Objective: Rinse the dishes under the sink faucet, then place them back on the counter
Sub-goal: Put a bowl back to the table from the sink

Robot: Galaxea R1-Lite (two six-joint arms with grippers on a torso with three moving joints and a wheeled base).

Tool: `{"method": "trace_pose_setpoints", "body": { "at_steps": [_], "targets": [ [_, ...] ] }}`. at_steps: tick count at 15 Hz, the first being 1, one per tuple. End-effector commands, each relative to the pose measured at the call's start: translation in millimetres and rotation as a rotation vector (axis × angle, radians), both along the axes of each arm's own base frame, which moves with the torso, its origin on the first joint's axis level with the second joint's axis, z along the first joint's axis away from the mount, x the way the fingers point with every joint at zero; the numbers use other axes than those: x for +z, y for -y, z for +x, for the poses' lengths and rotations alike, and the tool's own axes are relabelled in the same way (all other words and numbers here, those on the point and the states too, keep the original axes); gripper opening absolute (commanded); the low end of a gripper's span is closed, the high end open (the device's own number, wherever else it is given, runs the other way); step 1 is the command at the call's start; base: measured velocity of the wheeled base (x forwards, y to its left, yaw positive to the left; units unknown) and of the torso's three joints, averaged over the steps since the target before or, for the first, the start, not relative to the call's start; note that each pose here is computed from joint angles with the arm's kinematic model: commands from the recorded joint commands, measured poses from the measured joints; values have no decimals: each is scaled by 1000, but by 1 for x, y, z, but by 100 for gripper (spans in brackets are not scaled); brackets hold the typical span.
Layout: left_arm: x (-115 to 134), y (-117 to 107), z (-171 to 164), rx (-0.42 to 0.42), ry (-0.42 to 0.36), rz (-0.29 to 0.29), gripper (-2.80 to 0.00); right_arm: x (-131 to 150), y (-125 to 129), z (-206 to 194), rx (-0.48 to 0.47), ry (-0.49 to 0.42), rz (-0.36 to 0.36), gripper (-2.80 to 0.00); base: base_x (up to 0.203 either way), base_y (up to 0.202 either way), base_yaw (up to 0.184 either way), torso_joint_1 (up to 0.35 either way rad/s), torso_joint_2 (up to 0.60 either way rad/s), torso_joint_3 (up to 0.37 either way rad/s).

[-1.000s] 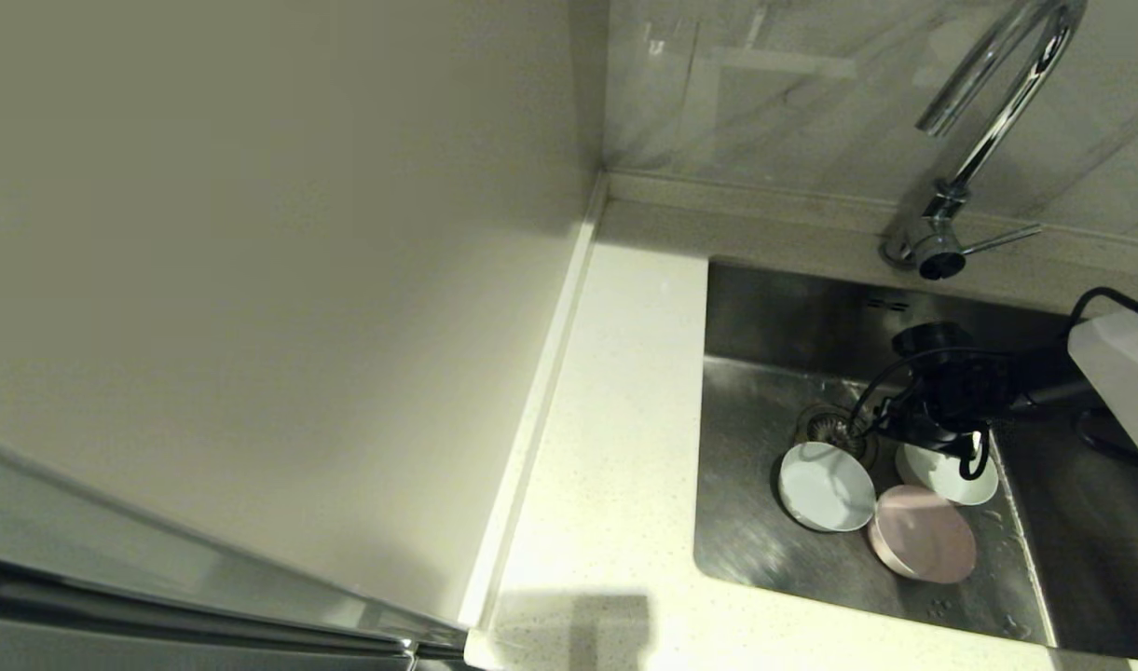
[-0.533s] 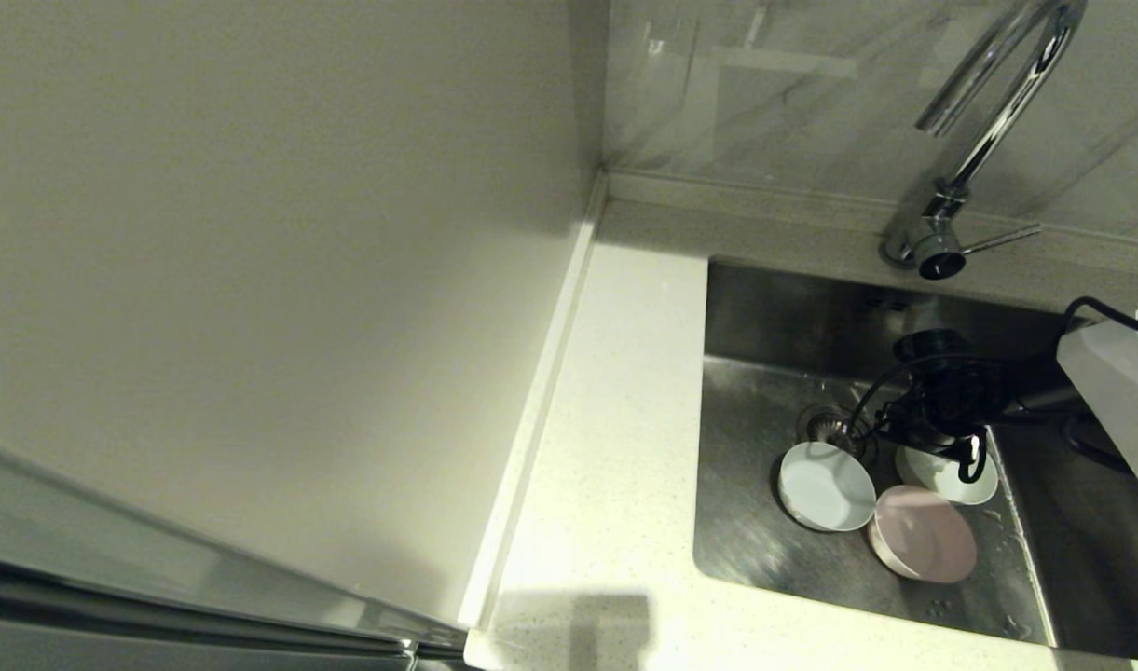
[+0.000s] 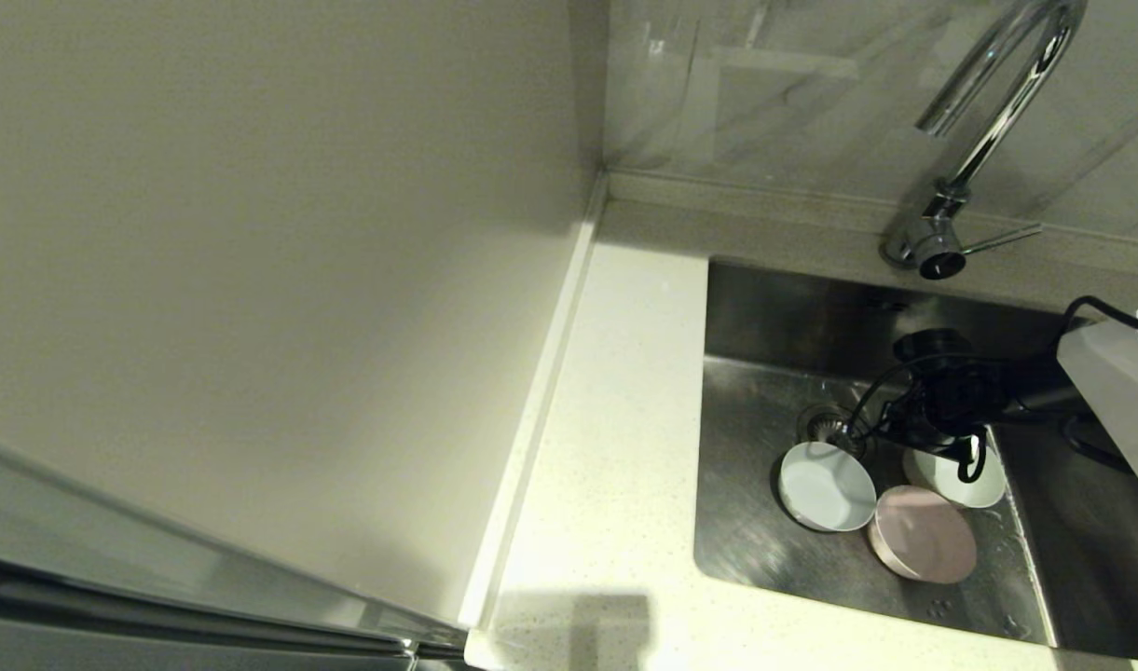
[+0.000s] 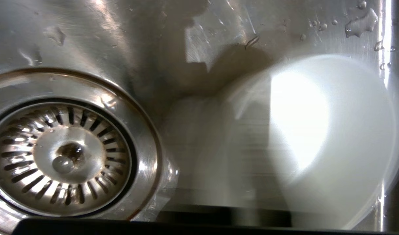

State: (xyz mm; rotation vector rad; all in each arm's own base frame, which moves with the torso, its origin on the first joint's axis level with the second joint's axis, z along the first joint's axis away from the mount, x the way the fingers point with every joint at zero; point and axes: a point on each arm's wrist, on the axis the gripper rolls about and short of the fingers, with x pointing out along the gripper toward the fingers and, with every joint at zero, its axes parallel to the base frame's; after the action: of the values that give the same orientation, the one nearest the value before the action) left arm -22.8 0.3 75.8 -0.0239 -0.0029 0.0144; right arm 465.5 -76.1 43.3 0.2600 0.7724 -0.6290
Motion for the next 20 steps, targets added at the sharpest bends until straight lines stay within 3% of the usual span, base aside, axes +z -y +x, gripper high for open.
{"method": "trace_pose_setpoints", "body": {
  "at_steps": [1,7,9,11,12,16,20],
  "targets": [
    [0,0,0,1,3,-1,-280,13,0,-3,-2,23,-2,-280,0,0,0,0,0,0],
    [0,0,0,-1,3,-1,-280,57,-8,-22,7,93,5,-280,0,0,0,0,0,0],
    [0,0,0,-1,3,-1,-280,84,-14,-39,9,145,49,-280,0,0,0,0,0,0],
    [0,0,0,1,4,0,-280,110,-20,-65,50,167,136,-280,0,0,0,0,0,0],
    [0,0,0,0,4,-1,-280,123,-22,-80,81,179,218,-280,0,0,0,0,0,0],
    [0,0,0,-1,3,-1,-280,152,-23,-143,198,92,701,-280,0,0,0,0,0,0],
    [0,0,0,1,5,-1,-280,177,-14,-182,501,92,1271,-280,0,0,0,0,0,0]
  ]
}}
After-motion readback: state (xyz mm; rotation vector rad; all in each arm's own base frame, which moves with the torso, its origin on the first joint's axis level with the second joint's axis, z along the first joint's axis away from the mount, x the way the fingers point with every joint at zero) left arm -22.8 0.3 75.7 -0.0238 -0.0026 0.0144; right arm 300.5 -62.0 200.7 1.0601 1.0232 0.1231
